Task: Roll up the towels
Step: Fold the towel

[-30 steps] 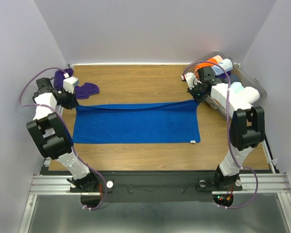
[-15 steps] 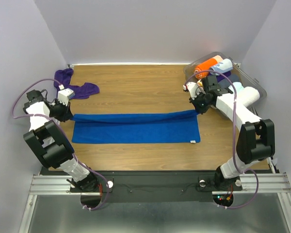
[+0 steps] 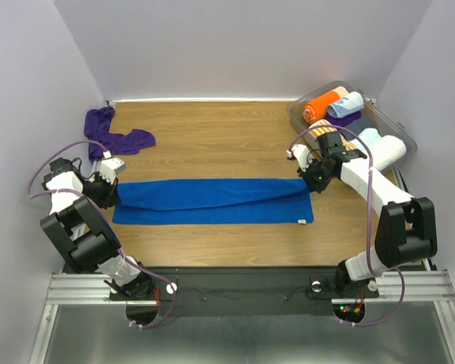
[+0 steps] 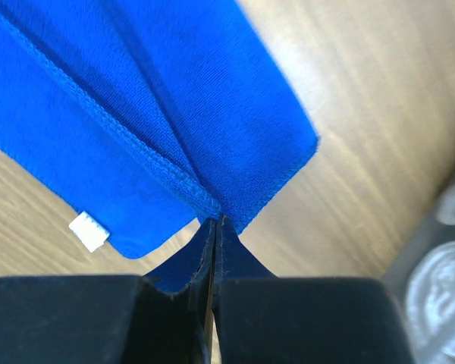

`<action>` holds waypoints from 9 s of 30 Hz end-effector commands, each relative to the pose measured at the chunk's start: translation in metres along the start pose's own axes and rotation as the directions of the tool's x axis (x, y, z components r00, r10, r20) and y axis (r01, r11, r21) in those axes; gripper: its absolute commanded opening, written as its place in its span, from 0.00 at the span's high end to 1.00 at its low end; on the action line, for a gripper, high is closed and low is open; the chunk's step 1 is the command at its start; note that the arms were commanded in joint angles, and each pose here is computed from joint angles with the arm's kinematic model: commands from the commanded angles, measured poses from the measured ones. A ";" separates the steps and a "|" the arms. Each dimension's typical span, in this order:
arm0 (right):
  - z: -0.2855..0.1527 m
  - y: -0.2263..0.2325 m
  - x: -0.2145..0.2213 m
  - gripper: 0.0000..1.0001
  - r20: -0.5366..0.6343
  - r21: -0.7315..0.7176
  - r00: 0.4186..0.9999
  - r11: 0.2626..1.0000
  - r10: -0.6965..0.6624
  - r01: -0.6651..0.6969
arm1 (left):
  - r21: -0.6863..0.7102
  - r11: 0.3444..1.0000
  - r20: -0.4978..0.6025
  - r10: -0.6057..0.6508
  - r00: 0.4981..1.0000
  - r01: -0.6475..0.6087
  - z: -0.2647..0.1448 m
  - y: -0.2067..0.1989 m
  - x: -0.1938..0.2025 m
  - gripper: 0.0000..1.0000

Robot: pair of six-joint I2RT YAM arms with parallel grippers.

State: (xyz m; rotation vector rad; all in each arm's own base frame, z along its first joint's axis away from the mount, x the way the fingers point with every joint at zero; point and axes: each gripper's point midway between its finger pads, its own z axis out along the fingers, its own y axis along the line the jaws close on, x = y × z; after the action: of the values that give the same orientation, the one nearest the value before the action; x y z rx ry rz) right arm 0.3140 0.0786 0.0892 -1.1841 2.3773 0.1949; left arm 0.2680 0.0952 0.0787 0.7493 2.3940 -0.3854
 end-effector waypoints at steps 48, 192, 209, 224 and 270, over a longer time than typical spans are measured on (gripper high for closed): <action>0.026 0.053 0.068 0.99 -0.136 -0.181 0.991 0.983 -0.011 -0.014 | -0.005 0.999 -0.136 -0.052 0.989 0.052 0.010 -0.010 0.066 1.00; 0.075 0.016 0.032 0.74 -0.223 -0.132 0.959 0.970 0.173 -0.205 | 0.426 0.416 0.313 0.765 0.563 -0.803 0.203 -0.471 -0.146 1.00; 0.066 0.015 0.024 0.74 -0.194 -0.127 0.965 0.971 0.175 -0.201 | 0.408 0.560 0.357 0.628 0.691 -0.721 0.153 -0.450 -0.206 0.69; 0.047 0.026 0.026 0.74 -0.187 -0.146 0.969 0.970 0.163 -0.192 | 0.157 0.866 0.046 0.474 0.879 -0.475 0.096 -0.229 -0.142 0.69; 0.081 0.029 0.045 0.78 -0.273 -0.162 0.940 0.953 0.205 -0.255 | 0.340 0.558 0.217 0.736 0.641 -0.757 0.204 -0.432 -0.143 0.62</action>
State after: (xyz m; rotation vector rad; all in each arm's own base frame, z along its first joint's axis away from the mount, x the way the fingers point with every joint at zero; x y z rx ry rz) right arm 0.3014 0.0923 0.0203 -1.0245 2.7457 0.3924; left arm 0.1948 -0.3853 0.0372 1.8451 1.7587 -0.5145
